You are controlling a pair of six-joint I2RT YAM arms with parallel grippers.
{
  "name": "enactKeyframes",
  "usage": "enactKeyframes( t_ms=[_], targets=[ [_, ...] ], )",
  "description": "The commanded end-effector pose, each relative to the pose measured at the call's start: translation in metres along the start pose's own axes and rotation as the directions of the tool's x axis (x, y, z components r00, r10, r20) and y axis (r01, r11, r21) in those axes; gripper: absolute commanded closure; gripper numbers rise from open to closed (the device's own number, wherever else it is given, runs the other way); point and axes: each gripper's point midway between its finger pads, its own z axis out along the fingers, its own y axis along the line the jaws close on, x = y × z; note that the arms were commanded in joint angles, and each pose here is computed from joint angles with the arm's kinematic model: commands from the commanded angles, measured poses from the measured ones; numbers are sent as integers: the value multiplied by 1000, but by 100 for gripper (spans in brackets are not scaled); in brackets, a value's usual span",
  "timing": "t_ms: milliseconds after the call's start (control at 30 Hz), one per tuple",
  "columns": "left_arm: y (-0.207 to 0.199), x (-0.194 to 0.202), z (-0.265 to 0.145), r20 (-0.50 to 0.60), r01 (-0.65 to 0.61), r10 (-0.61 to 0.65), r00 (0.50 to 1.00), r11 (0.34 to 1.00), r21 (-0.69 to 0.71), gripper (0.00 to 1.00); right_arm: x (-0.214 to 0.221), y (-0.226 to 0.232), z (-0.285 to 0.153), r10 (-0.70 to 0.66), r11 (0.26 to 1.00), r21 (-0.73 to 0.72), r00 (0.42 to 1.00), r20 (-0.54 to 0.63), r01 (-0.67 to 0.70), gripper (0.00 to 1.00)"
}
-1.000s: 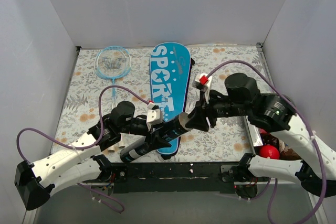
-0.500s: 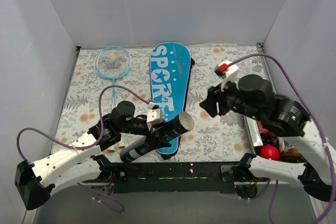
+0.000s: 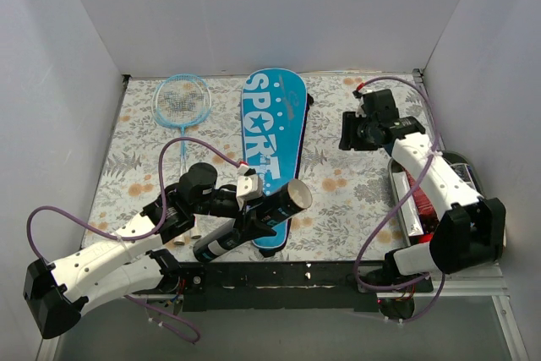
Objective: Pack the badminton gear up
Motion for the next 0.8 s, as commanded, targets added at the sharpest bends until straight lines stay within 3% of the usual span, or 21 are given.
enactKeyframes(
  t_ms=[0,300,767],
  targets=[
    [-1,-11,-2,39,-47,47,998,999,-6,77,8,7,41,19,997,-70,1000,-13,-19,45],
    [-2,-13,-2,44,-51,51,998,999,0,77,37,-25,88,41,996,83,991,-127,-31,49],
    [-3,-13,-2,45,-49,49,998,999,3,77,46,-50,121,70,982,185,982,-174,-37,50]
  ],
)
